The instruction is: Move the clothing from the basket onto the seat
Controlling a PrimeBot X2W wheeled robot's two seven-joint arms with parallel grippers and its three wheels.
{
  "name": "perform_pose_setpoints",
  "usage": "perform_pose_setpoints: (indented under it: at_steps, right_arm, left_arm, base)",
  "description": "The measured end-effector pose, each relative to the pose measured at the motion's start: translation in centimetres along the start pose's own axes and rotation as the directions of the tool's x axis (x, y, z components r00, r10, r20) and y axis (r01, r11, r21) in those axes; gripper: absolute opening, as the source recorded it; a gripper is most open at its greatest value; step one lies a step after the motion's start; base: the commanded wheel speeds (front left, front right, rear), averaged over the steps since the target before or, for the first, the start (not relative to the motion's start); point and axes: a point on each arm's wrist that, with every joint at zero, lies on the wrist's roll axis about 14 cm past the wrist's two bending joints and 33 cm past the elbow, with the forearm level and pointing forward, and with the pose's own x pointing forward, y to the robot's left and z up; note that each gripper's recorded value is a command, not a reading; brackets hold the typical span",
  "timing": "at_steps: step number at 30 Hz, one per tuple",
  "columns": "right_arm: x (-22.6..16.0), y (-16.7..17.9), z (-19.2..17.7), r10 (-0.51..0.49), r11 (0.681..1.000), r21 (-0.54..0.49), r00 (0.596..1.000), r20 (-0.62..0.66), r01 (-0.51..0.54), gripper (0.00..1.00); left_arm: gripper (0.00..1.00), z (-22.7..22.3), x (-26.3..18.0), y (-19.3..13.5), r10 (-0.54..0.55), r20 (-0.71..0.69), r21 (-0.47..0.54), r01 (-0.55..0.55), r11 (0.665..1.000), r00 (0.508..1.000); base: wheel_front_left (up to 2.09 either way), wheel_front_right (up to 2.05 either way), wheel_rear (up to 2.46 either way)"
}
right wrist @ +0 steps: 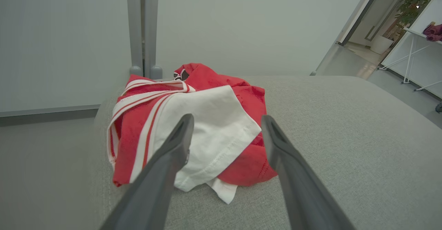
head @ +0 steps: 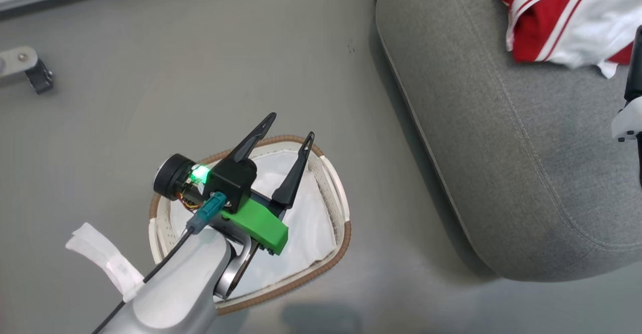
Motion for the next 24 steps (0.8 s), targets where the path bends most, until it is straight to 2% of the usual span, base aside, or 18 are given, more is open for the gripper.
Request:
perform_pose_setpoints:
  at_steps: [5, 13, 19, 24]
  right_arm:
    - [-0.3, 1.3, 2.8, 0.044, 0.999, 0.009, 0.996, 0.072, -0.044, 1.0]
    - [-0.6, 7.1, 6.9, 0.178, 0.982, 0.036, 0.967, 0.182, -0.187, 1.0]
    - [-2.1, 11.8, 8.5, 0.268, 0.954, 0.073, 0.936, 0.23, -0.291, 1.0]
    - [-4.7, 15.9, 8.5, 0.353, 0.917, 0.101, 0.904, 0.242, -0.385, 1.0]
  left_arm:
    - [1.0, 2.3, -1.1, 0.8, 0.067, 0.047, 0.001, -0.067, 0.998, 0.997]
    - [1.0, 4.6, -5.0, 3.6, 0.239, 0.102, -0.013, -0.239, 0.971, 0.966]
    - [1.0, 5.7, -9.0, 6.0, 0.383, 0.135, -0.031, -0.383, 0.923, 0.914]
    - [1.0, 6.0, -13.2, 7.9, 0.517, 0.151, -0.067, -0.513, 0.855, 0.842]
  base:
    - [0.0, 0.0, 0.0]
    - [0.0, 0.0, 0.0]
    - [0.0, 0.0, 0.0]
    - [0.0, 0.0, 0.0]
